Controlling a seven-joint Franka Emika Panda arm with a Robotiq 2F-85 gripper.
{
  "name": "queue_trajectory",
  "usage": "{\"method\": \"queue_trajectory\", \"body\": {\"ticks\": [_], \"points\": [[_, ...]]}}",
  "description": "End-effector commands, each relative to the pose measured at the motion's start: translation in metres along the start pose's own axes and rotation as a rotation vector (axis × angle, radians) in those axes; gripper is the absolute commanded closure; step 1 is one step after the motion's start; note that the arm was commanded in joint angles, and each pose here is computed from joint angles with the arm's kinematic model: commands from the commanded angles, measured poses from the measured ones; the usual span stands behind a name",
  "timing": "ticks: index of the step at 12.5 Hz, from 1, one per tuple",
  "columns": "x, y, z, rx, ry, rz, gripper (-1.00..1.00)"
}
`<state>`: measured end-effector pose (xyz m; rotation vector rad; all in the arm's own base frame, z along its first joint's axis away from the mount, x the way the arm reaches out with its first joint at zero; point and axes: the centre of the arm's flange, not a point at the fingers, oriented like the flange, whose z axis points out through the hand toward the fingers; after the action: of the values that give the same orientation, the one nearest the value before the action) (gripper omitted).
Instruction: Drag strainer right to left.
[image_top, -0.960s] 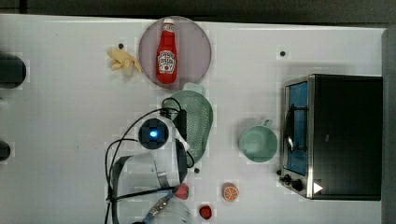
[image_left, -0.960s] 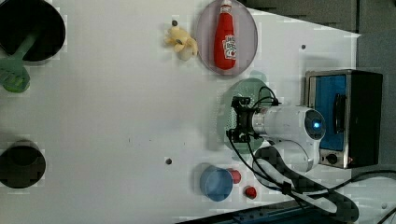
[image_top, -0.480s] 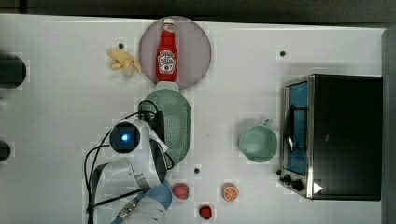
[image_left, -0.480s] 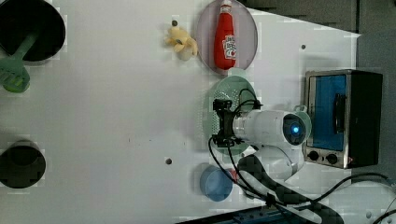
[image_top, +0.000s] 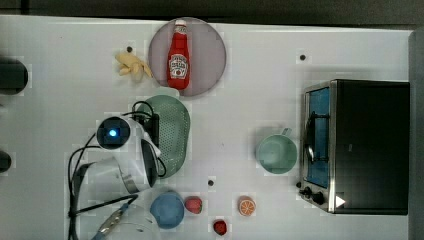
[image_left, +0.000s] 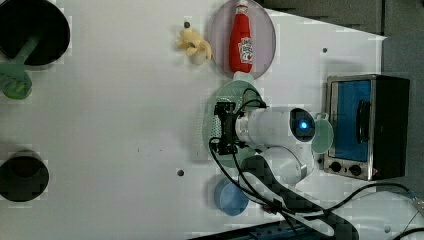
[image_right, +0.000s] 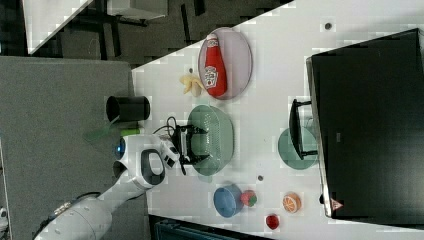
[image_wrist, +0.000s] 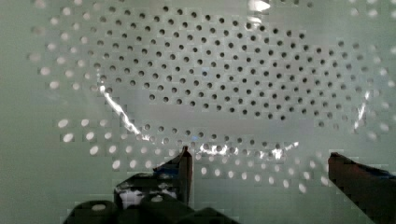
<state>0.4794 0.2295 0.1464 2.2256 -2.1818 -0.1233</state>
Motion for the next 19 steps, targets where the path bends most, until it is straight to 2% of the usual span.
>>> {"method": "queue_trajectory", "body": {"ticks": [1,9,12,19], "points": [[-0.056,-0.004,0.000,0.001,-0.038,-0.022,-1.00],[-0.121,-0.010,0.008,-0.006,-0.113,0.011,-1.00],[-0.143,-0.006,0.009,-0.006,-0.122,0.076,-1.00],[-0.186,-0.003,0.015,0.012,-0.142,0.031,-1.00]]}}
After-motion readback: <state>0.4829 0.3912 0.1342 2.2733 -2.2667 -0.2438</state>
